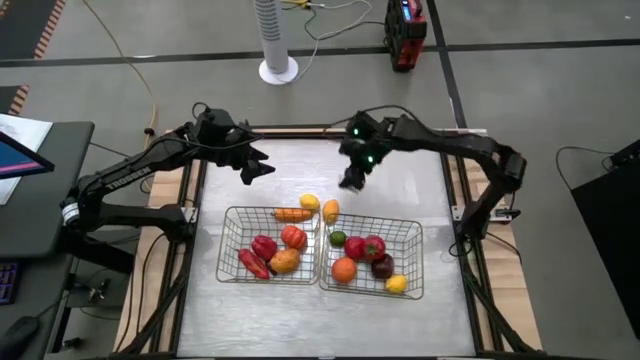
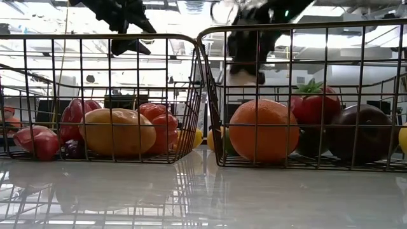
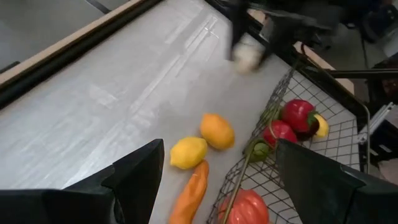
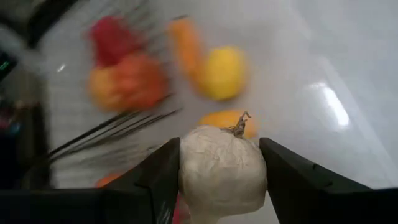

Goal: Sort produce into baskets
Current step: Put the garlic into the left wire basket

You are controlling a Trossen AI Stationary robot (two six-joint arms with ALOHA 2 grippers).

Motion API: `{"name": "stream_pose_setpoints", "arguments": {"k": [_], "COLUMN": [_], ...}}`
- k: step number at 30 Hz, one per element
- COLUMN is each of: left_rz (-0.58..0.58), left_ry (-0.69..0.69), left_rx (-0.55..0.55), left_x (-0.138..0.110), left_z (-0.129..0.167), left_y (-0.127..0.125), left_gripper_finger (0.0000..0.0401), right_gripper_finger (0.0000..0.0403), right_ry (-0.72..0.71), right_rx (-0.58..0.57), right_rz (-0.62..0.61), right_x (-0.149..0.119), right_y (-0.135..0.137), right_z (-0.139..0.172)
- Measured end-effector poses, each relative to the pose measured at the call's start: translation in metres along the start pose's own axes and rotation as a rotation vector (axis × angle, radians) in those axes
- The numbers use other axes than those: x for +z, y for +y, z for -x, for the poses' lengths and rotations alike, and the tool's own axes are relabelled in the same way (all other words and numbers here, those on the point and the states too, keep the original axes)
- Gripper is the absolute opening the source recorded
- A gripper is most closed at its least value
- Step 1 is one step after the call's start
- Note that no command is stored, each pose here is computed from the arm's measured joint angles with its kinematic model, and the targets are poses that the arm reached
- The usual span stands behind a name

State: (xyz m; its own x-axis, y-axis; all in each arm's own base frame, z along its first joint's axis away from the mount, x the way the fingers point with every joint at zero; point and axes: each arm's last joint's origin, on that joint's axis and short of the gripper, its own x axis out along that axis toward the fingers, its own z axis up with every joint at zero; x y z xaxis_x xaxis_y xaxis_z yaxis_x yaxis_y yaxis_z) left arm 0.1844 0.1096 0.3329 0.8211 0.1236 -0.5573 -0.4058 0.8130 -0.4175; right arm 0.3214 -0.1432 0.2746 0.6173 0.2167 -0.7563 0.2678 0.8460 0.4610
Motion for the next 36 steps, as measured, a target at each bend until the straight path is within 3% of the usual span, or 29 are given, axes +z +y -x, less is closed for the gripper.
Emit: {"name": "stream_pose_setpoints", "arguments": {"k": [8,14,24,33,36], "left_rz": [-0.016,-0.026,-0.045,-0.047,-0.060], "left_ry": [0.005,0.012,0.013,0.007,-0.021], "left_rx": [-0.019,-0.039,-0.048,-0.049,-0.055], "left_x": [0.000,-0.001,-0.001,-0.001,0.002], "left_z": [0.000,-0.001,-0.002,-0.002,-0.001], "left_y": [-0.001,-0.003,-0.006,-0.006,-0.007], "left_gripper_finger": [0.0292,0.0292,0.0292,0.0292,0.0292], "right_gripper_finger": [0.0230,0.0233,0.0254,0.0255,0.0255], "right_ry": [0.096,0.128,0.109,-0.234,-0.278], "right_rx": [0.076,0.002,-0.050,0.087,0.093], "right_rz": [0.198,0.184,0.164,0.208,0.199], "right_x": [-0.029,-0.050,-0.058,-0.020,-0.011], "right_y": [0.088,0.131,0.145,0.153,0.148], "right_z": [-0.007,-0.021,-0.025,-0.029,-0.041]}}
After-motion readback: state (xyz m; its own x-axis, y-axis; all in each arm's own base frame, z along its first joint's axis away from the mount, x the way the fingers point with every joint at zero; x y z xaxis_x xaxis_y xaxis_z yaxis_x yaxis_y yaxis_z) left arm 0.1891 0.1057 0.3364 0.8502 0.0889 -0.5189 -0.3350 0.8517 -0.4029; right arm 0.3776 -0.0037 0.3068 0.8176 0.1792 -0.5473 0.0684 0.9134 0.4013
